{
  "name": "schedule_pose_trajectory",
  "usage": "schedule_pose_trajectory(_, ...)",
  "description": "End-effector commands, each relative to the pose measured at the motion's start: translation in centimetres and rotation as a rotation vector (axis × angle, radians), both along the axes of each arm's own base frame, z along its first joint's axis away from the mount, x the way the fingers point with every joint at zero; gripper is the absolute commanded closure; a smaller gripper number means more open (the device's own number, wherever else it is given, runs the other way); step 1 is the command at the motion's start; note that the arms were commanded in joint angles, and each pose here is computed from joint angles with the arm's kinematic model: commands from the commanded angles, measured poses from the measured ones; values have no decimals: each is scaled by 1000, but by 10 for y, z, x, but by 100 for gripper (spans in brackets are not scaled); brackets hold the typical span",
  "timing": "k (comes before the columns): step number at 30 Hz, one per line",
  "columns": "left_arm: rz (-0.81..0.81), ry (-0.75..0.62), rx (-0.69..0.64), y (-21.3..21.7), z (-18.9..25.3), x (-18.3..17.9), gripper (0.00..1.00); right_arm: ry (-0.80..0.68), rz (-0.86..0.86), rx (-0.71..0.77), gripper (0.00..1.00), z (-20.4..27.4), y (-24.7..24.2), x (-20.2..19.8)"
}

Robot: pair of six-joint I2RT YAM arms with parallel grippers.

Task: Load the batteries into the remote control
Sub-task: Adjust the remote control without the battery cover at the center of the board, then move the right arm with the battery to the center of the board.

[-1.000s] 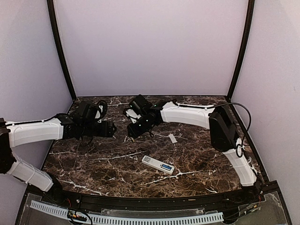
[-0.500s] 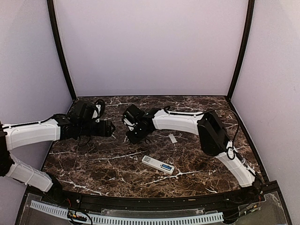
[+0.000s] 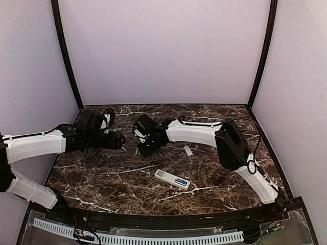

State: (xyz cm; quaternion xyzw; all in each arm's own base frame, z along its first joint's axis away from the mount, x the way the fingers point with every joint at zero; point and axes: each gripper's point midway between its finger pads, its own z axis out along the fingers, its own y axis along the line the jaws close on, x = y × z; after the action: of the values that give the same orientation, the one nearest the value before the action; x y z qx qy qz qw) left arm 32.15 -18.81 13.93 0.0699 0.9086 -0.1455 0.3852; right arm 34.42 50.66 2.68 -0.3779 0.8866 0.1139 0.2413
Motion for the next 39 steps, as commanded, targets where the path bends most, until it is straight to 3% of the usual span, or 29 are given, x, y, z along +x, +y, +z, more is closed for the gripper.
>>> schedule_pose_trajectory(1,-18,-16,-3,3,1,-5,21,77,134,40,100,19,1,-29)
schedule_pose_trajectory(6,-54,-44,-24,-1,4,-7,22,58,264,128,100,67,-2,-47)
schedule_pose_trajectory(13,-201,-150,-80,-22,24,-13,22,64,267,181,100,95,-45,-49)
schedule_pose_trajectory(17,-224,-89,-55,-24,6,-16,22,67,271,208,100,99,-46,-51)
schedule_pose_trajectory(19,-104,30,-37,-8,-18,-21,23,70,291,241,89,100,-30,-63)
schedule_pose_trajectory(22,270,133,-88,40,-53,-32,25,52,447,356,54,100,19,-119)
schedule_pose_trajectory(23,330,91,-145,47,-44,-32,25,11,505,349,47,93,36,-141)
schedule_pose_trajectory(24,440,90,-172,64,-56,-39,23,-25,539,318,45,82,50,-154)
schedule_pose_trajectory(25,491,41,-261,68,-42,-38,21,-59,564,278,42,70,62,-164)
schedule_pose_trajectory(27,575,-3,-291,88,-43,-48,17,-79,577,239,37,55,81,-176)
schedule_pose_trajectory(30,626,-80,-273,107,-31,-52,15,-91,563,185,35,24,95,-185)
schedule_pose_trajectory(34,623,-85,-239,114,-32,-58,13,-134,481,62,37,-6,93,-169)
schedule_pose_trajectory(39,610,-96,-277,114,-38,-65,14,-178,461,8,48,-10,90,-165)
